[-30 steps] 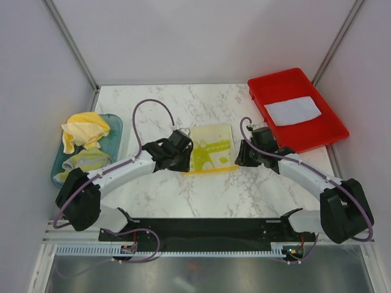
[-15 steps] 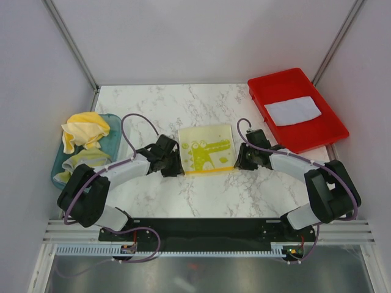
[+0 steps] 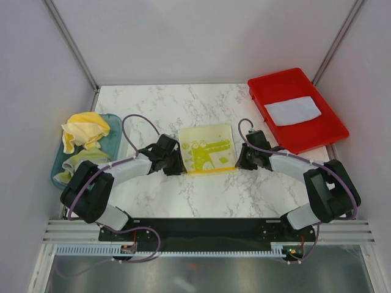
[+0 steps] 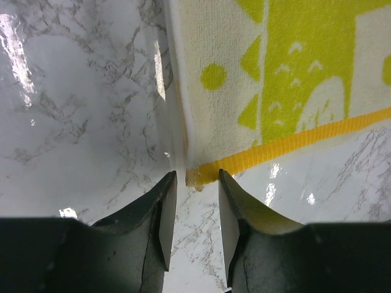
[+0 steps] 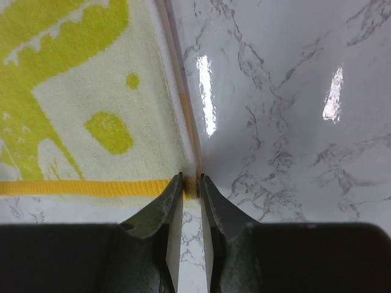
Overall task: Fold and stack the towels
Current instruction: Fold the towel
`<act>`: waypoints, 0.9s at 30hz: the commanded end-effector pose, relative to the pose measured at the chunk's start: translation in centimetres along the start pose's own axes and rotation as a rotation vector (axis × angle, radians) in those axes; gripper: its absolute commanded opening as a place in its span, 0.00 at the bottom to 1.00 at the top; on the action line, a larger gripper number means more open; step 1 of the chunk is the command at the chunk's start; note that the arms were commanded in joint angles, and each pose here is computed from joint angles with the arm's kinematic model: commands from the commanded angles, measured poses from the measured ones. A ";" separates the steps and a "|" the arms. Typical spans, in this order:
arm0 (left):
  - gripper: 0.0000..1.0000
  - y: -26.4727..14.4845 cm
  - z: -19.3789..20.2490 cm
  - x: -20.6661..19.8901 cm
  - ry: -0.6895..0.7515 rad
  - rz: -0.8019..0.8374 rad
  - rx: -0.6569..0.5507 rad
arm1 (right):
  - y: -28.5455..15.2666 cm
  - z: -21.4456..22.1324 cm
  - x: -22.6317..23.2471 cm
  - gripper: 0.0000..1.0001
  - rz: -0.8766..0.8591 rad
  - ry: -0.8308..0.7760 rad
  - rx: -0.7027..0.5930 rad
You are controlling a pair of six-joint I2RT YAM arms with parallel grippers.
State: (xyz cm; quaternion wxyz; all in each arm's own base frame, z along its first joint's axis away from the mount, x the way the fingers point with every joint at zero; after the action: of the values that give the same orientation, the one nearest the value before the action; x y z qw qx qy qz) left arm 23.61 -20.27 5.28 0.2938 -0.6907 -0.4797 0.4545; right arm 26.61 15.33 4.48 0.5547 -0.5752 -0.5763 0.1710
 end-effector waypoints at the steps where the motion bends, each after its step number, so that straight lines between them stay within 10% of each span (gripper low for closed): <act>1: 0.40 0.2 -0.4 -0.4 -0.049 0.022 -0.020 | 0.4 -0.3 0.0 0.24 0.007 0.024 -0.028; 16: 0.02 0.6 -0.9 -0.9 -0.052 0.036 -0.020 | 0.0 -0.5 0.4 0.03 -0.017 0.018 -0.036; 27: 0.16 -0.1 -1.8 -1.3 -0.049 0.025 -0.020 | 0.1 -0.8 0.2 0.14 0.011 0.002 -0.039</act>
State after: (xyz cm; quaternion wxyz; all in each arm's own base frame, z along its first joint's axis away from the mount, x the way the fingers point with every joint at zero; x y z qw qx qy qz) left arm 23.98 -20.87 5.52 0.2860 -0.6865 -0.4774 0.4679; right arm 26.80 15.32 4.32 0.5542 -0.5790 -0.5750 0.1641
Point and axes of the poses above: each gripper's point midway between its finger pads, its own y axis out along the fingers, its own x axis along the line the jaws close on, z = x × y, the point moved 3 cm from there along -y, back along the fingers, and after that the axes turned 10 degrees about y, right-handed, at the moved point
